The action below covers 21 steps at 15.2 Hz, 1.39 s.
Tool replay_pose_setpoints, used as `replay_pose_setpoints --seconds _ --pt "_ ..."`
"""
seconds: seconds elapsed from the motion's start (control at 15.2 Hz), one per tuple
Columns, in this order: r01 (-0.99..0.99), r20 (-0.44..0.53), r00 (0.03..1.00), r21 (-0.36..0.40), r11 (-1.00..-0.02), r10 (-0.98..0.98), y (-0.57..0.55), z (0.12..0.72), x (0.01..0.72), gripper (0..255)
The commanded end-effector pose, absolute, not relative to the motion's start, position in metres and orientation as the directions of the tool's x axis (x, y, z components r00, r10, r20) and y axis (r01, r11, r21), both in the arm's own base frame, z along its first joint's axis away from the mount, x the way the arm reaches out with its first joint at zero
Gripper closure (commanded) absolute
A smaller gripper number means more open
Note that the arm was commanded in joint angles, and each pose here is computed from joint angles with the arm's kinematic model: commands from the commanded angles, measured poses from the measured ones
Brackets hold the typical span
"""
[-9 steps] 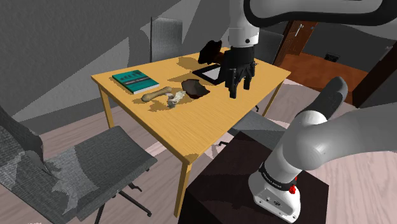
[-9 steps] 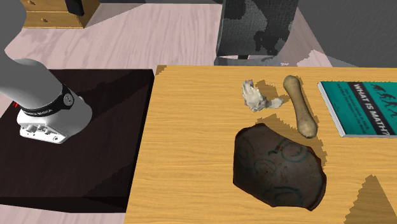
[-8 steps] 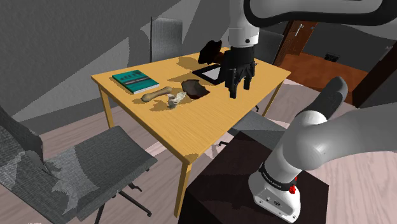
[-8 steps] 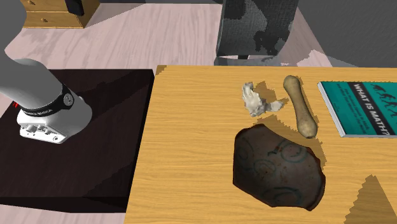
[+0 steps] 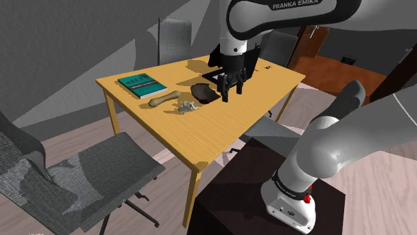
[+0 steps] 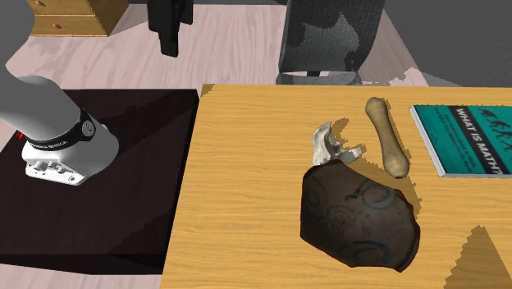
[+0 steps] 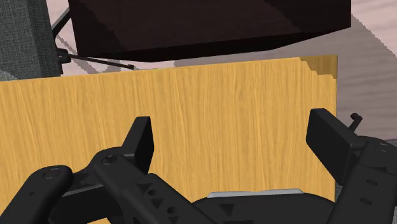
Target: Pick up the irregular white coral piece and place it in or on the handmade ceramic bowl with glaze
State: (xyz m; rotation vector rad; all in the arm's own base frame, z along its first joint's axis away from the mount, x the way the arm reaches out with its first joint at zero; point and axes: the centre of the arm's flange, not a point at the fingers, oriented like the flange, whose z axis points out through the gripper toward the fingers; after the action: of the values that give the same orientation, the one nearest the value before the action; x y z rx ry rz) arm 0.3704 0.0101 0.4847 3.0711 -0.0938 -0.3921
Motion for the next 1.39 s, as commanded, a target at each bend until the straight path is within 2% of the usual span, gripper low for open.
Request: replay_pose_setpoints --seconds 0.0,1.32 --pt "-0.048 -0.243 0.968 0.049 -0.998 -0.058 0.007 0.471 0.394 0" --pt "0.014 -0.193 0.981 0.022 -1.000 0.009 -0.019 0.355 0.620 0"
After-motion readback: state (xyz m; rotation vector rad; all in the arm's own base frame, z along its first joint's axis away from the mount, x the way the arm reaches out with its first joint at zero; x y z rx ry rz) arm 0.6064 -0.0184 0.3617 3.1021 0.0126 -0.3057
